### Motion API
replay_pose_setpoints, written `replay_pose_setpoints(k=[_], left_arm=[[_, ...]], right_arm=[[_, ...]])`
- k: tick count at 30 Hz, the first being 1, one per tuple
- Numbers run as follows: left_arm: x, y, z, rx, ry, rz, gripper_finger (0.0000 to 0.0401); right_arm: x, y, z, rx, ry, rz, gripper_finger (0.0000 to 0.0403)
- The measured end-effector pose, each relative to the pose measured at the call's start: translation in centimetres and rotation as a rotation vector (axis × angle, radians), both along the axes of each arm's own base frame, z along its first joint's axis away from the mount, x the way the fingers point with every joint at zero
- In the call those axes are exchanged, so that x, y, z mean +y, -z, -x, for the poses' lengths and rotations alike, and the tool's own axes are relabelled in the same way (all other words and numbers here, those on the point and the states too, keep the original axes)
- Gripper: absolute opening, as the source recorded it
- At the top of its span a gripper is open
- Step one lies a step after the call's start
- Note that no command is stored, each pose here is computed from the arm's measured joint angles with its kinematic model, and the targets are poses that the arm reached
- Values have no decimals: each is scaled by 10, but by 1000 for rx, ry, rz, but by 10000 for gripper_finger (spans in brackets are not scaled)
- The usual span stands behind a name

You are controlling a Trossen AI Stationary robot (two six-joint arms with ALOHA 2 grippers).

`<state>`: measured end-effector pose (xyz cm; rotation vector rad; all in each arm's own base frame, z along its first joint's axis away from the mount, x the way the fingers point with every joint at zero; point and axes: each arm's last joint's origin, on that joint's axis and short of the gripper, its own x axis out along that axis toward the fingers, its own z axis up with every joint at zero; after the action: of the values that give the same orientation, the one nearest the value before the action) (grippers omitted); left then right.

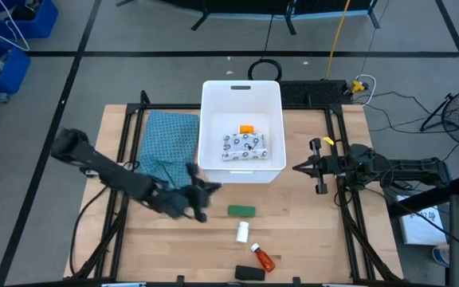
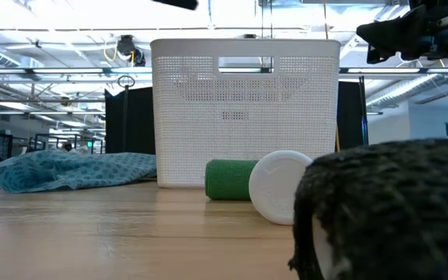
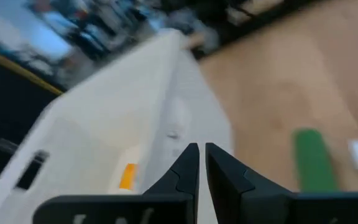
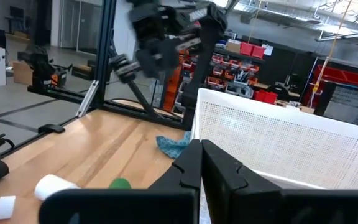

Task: Pick & place medical supplies in basket/bin
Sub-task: Put the green bandage into the white bin

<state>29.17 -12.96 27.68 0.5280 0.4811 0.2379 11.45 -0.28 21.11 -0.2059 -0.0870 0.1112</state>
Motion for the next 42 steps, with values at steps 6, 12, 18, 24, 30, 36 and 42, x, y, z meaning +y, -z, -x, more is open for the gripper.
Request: replay_pose_setpoints(k=[6, 12, 18, 24, 30, 36, 42], left_arm=[[-29, 30, -49, 262, 42, -70, 54], [-47, 48, -81, 381, 94, 7, 151], [-44, 69, -99, 449, 121, 111, 265], [-27, 89, -108, 537, 90, 211, 338], [-9, 102, -112, 620, 75, 227, 360], [8, 125, -124, 674, 95, 264, 347], [19, 140, -131, 718, 118, 333, 311]], right_arm=[[0, 0, 0, 7, -4, -52, 0], [1, -1, 0, 5, -49, -85, 0], [3, -2, 1, 2, -110, -122, 0], [3, -2, 1, 6, -121, -141, 0], [3, -1, 0, 9, -119, -124, 0], [3, -1, -1, 15, -115, -112, 0], [3, 0, -2, 26, -113, -111, 0]])
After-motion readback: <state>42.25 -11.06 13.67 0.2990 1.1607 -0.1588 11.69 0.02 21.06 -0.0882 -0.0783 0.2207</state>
